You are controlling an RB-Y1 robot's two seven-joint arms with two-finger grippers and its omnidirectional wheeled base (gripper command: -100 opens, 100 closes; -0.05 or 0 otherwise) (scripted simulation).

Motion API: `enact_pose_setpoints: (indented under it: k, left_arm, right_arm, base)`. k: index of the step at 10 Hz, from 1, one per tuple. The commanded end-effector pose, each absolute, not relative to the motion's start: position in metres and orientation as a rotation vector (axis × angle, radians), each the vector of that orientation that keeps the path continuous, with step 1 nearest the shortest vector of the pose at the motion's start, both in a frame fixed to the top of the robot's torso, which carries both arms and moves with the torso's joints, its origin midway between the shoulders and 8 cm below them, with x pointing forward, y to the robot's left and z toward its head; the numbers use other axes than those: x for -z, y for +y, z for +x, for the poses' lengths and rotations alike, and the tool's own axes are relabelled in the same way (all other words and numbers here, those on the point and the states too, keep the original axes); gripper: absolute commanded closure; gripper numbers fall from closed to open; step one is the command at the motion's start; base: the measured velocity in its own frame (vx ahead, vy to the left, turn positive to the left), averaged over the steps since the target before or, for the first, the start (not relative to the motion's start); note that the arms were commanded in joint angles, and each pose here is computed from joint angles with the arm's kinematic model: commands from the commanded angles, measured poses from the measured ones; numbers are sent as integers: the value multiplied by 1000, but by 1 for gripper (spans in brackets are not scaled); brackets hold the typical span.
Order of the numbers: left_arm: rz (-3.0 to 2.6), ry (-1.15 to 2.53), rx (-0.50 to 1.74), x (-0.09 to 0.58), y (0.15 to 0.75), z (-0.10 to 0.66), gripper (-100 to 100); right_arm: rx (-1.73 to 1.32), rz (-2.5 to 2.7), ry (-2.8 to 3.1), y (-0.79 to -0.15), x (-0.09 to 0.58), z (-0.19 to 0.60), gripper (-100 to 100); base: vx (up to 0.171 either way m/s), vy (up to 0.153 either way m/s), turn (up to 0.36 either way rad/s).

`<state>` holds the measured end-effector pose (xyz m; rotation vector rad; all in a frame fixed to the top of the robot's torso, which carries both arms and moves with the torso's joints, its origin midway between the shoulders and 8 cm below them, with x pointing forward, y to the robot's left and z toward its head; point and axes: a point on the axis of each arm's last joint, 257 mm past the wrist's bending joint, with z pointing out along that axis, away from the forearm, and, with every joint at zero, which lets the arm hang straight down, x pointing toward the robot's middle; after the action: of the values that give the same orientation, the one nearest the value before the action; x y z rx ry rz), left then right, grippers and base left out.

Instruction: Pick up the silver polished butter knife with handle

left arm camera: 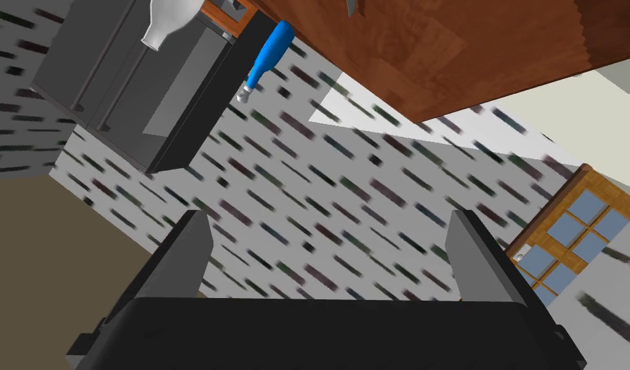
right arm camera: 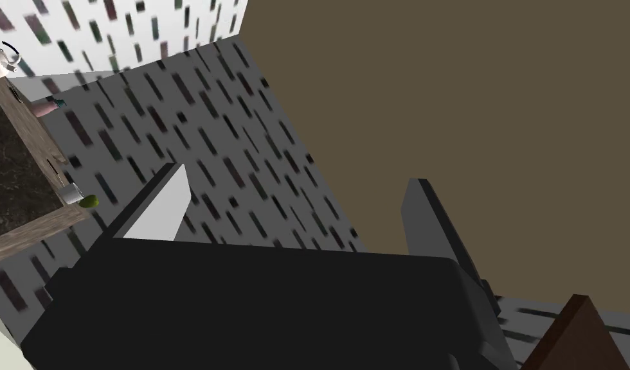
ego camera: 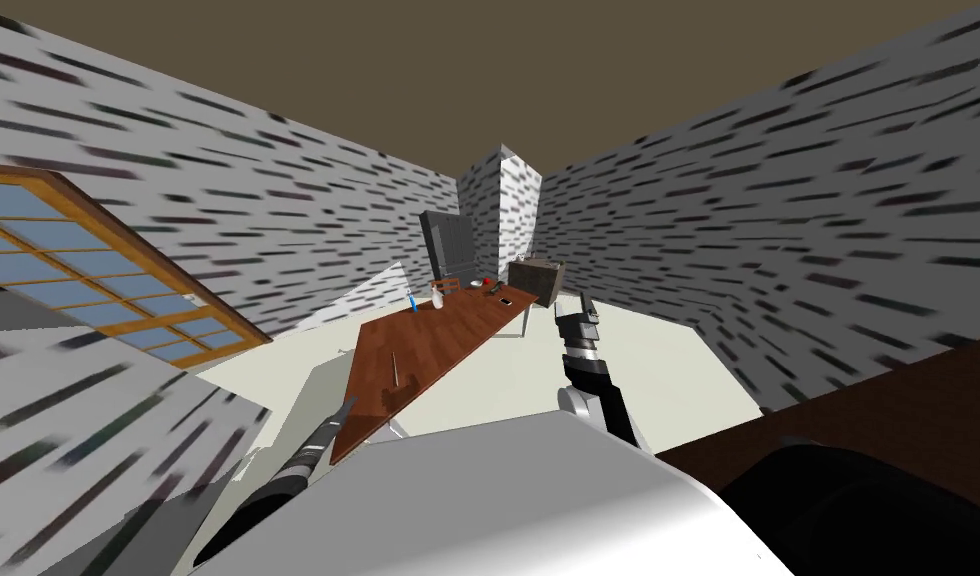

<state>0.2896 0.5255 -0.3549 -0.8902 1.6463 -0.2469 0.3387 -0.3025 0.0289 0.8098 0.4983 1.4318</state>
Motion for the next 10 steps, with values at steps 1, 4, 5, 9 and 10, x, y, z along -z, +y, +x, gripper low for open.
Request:
enact_pose_setpoints:
  k: [1, 4, 5, 9, 10]
  left_arm:
    - [-913, 1686, 182, 371, 544, 277, -100]
    - [-968, 1763, 59, 402, 580, 245, -100]
    - [-988, 1794, 6, 412, 594, 231, -100]
    - [-1037, 1858, -102, 435, 623, 200, -100]
    - [-1043, 1877, -139, 438, 633, 194, -100]
  right_arm:
    - [-1432, 810, 498, -303, -29, 339, 0]
    - [-1432, 810, 498, -303, -29, 339, 0]
    - [-1432, 810, 498, -303, -29, 339, 0]
    - [-1432, 810, 498, -303, -29, 339, 0]
    - [-1432, 810, 498, -303, -29, 339, 0]
  base:
    - [20, -44, -208]
    - [35, -40, -258]
    - [52, -44, -351]
    - [61, -22, -171]
    - [52, -16, -165]
